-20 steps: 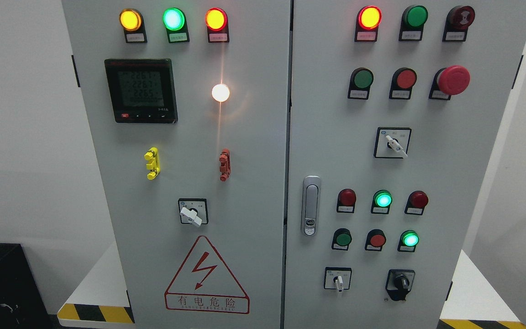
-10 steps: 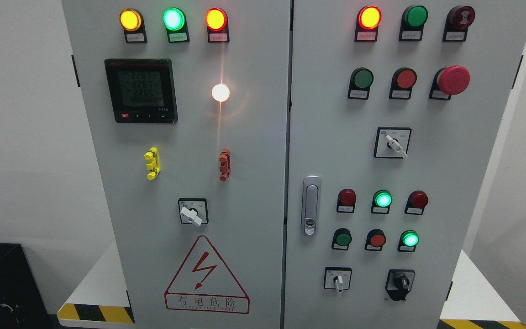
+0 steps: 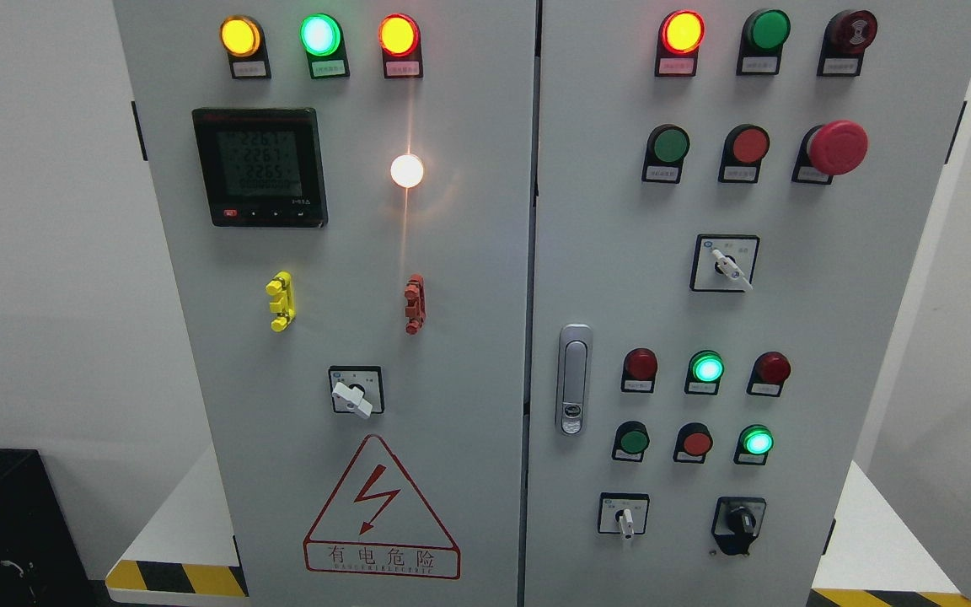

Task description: Flip black knob to close circuit

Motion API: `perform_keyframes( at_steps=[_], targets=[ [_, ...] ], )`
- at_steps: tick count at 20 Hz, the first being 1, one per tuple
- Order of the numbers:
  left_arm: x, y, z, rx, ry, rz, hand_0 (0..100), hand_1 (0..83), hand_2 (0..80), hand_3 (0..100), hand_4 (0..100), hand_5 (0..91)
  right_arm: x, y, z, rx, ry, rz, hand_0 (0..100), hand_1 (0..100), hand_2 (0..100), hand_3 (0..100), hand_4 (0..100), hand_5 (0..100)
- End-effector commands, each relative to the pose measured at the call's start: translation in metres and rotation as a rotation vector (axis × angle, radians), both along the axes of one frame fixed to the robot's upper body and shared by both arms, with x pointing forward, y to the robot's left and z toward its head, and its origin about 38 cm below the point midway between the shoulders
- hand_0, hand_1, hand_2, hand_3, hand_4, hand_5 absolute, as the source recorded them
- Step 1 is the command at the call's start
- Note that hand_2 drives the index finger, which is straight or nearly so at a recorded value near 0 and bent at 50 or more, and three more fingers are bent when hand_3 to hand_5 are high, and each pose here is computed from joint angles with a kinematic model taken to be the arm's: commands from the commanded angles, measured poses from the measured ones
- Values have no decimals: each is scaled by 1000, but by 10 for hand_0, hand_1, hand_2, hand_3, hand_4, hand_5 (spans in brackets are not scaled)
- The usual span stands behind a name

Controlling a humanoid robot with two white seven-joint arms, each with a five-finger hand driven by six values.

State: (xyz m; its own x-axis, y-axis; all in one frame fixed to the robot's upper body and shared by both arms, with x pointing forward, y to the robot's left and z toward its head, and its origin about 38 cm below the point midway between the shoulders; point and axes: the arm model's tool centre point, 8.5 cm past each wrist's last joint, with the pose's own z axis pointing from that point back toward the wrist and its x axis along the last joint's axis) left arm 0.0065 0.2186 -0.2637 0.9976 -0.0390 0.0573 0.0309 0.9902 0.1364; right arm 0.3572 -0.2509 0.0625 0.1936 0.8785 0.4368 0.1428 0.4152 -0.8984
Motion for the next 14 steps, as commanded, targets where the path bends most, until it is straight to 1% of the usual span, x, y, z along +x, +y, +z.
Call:
perform_keyframes(
  at_steps=[1,11,14],
  targets=[
    [-5,-1,-1,-5,-6,2,120,556,0,0,0,0,18,-2,41,-23,-104,-23,0,0,909,1000,966,987],
    [-5,-1,-1,-5,-6,2,120,556,0,0,0,0,37,-4,63,-47,-118,-51,0,0,912,1000,972,989],
    [-5,-1,-1,-5,-6,2,120,556,0,0,0,0,41,-10,65,-46,-112,-66,0,0,902,1000,971,986]
  ],
)
